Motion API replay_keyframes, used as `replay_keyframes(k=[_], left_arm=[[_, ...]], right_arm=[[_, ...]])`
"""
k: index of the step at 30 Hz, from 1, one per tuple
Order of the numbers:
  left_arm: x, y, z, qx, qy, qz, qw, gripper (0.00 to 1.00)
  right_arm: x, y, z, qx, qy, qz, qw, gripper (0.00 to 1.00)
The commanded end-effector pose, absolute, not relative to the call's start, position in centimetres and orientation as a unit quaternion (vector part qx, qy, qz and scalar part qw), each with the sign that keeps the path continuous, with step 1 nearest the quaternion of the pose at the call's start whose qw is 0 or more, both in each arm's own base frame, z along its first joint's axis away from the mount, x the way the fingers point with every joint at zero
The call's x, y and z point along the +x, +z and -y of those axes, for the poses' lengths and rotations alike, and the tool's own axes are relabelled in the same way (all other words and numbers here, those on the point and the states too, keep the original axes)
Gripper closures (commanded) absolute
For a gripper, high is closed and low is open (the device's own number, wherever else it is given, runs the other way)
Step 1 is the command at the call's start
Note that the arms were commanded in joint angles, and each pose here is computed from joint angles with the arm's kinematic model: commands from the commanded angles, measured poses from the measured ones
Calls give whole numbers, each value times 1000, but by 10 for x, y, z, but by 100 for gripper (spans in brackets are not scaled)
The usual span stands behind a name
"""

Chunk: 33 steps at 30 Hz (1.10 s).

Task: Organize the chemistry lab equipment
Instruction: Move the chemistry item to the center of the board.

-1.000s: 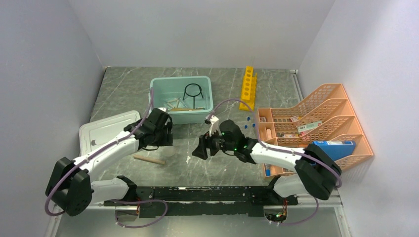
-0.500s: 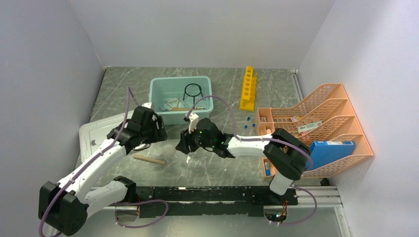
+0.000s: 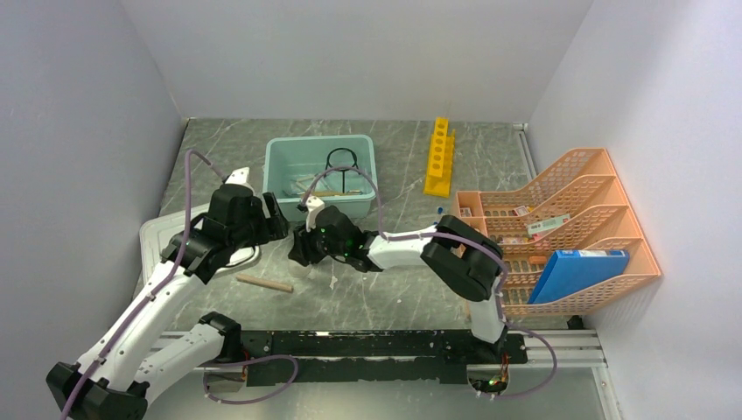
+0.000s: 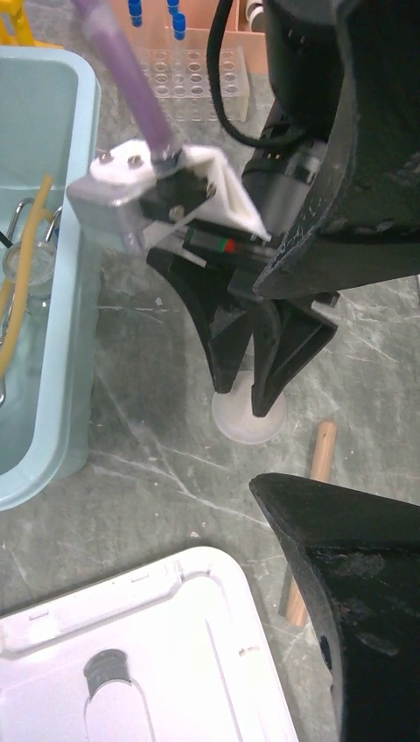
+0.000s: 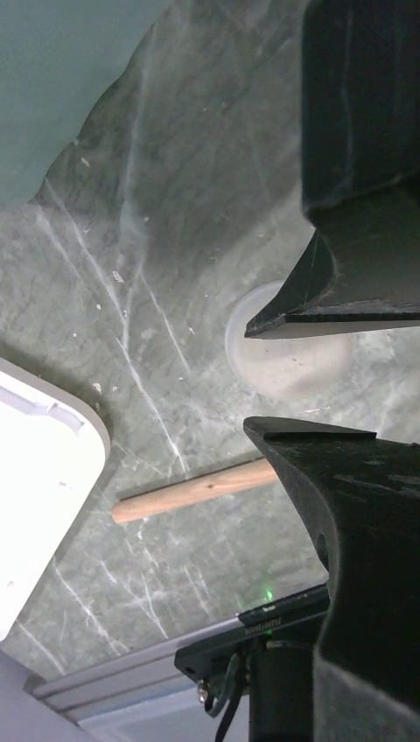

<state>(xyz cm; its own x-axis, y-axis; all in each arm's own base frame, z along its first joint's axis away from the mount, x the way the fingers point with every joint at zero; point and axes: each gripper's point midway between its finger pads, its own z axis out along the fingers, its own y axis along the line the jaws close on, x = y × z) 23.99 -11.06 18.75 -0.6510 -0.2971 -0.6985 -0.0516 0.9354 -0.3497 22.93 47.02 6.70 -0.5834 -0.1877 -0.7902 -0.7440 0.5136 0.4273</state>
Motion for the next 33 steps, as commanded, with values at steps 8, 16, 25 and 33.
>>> replay_keyframes(k=[8, 16, 25, 33], left_arm=[[237, 191, 107, -93, -148, -896, 407, 22], [237, 188, 108, -88, -148, -898, 404, 22], [242, 183, 113, -78, -148, -902, 398, 22], [245, 177, 117, -75, -151, -904, 392, 22]], right_arm=[[234, 35, -486, -304, 372, -809, 339, 62], [211, 20, -476, -339, 364, -810, 312, 64], [177, 19, -430, -378, 346, -804, 301, 64], [162, 32, -373, -405, 299, -798, 332, 62]])
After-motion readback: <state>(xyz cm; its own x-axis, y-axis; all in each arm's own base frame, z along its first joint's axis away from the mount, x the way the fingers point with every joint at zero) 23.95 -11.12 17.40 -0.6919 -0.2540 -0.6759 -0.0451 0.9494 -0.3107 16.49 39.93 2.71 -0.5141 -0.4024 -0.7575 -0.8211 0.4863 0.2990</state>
